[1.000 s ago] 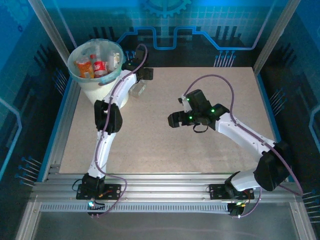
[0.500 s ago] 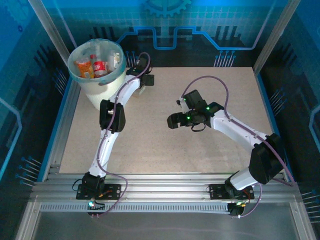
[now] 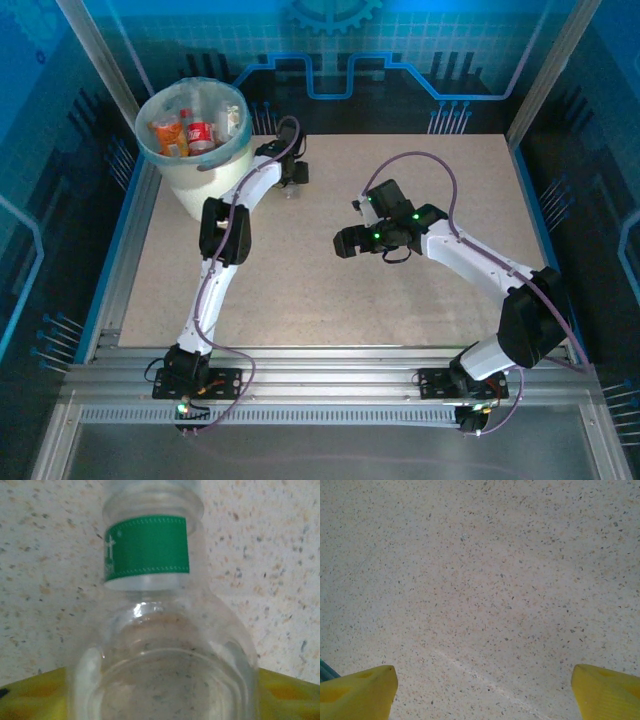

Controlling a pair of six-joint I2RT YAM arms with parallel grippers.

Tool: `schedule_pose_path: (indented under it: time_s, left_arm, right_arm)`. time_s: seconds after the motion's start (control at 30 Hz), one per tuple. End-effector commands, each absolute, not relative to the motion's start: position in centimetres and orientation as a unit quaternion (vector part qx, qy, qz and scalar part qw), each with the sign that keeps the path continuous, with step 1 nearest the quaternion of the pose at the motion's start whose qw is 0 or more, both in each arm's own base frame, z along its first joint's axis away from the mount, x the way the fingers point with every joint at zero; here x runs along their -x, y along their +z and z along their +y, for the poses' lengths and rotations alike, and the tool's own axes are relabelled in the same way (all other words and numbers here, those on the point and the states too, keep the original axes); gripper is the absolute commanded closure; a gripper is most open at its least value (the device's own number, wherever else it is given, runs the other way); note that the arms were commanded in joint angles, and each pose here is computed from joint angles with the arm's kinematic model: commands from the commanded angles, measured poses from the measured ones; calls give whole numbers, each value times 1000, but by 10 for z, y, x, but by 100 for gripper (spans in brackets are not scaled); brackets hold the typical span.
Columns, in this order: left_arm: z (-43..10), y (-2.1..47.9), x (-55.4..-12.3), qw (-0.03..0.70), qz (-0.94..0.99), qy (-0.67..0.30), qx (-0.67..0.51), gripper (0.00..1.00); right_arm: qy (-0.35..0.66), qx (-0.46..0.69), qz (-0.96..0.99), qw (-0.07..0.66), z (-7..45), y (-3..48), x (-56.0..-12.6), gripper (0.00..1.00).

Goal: Put the plastic bottles in the bin

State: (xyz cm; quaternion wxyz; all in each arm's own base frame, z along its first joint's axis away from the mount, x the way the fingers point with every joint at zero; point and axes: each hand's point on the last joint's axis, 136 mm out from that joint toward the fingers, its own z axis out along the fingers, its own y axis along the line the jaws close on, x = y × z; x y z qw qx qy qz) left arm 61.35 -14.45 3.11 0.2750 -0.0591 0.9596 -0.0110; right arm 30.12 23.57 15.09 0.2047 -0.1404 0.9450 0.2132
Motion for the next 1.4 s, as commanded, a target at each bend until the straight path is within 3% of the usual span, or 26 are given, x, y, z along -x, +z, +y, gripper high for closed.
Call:
schedule_pose_path:
  time_s: [0.0,0.27,0.43,0.63,0.8,1.1,1.37]
  left_arm:
    - [-167,43,-597,261,963,-45,42,42]
    - [-232,114,-568,303,946,-110,-44,45]
    - [-271,195,-522,361,911,-169,-105,46]
    - [-264,274,-447,424,865,-232,-133,50]
    - [-246,325,-386,470,823,-268,-171,52]
    - [-218,362,-280,546,730,-338,-231,54]
    - [-208,365,-223,570,676,-385,-265,54]
  right_arm:
    - [225,140,940,217,236,170,-302,9]
    - [215,142,930,263,225,199,-302,10]
    - [203,143,913,325,209,232,-298,10]
    - [229,133,868,420,198,284,-290,11]
    - [314,154,817,459,218,324,-278,11]
    - [440,230,725,478,266,379,-255,9]
    - [490,307,670,465,321,409,-231,7]
